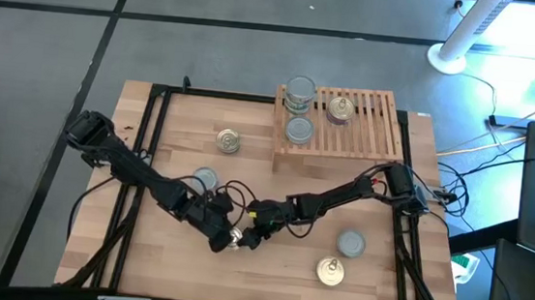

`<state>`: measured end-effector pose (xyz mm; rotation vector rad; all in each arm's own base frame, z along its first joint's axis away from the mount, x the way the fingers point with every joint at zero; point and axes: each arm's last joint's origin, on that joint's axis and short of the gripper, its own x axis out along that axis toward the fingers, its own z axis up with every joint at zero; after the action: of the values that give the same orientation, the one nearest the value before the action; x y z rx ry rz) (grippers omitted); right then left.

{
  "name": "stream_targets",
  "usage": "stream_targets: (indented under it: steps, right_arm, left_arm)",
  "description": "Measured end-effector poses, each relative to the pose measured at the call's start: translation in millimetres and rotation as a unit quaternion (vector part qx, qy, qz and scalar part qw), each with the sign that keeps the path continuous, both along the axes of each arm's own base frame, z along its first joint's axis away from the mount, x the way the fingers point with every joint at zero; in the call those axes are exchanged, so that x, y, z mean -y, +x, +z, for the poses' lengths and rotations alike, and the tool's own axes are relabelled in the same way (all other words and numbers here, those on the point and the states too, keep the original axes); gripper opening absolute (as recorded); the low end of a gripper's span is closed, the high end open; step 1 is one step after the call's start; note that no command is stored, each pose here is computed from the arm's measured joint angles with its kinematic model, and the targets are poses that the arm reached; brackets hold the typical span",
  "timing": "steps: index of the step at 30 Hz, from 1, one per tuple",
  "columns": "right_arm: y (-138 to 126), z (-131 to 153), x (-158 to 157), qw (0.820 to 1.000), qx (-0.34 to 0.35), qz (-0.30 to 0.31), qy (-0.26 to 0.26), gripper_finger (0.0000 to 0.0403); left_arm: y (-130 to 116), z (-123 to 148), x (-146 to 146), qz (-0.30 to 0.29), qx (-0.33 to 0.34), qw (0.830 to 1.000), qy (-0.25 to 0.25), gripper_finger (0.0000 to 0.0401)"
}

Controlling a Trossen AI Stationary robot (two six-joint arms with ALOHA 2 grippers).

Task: Stack canned seafood by type on shelf
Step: Stack the blue pink tuna can on top of the blue pink tuna can on the shelf

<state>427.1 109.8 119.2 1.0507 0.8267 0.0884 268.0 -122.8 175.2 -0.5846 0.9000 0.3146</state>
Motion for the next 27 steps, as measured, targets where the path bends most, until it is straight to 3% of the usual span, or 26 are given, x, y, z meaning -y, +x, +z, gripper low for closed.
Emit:
stream_targets:
  steps: [6,12,27]
  right_arm:
    - [-0.1,0.0,-0.2,1.0,0.0,0.004,0.003,0.0268]
    - [0.1,0.7,-0.8,1.0,0.003,0.009,0.007,0.0268]
    - [0.4,1.9,-1.6,1.0,0.009,0.019,0.016,0.0269]
  left_arm:
    - [-4.0,3.7,-11.0,0.011,-0.023,1.0,0.007,0.0088]
    - [-6.8,-0.1,-8.5,-0.012,-0.057,0.998,-0.025,0.014]
    - [-6.1,-13.0,-5.1,0.009,-0.108,0.991,-0.085,0.0152]
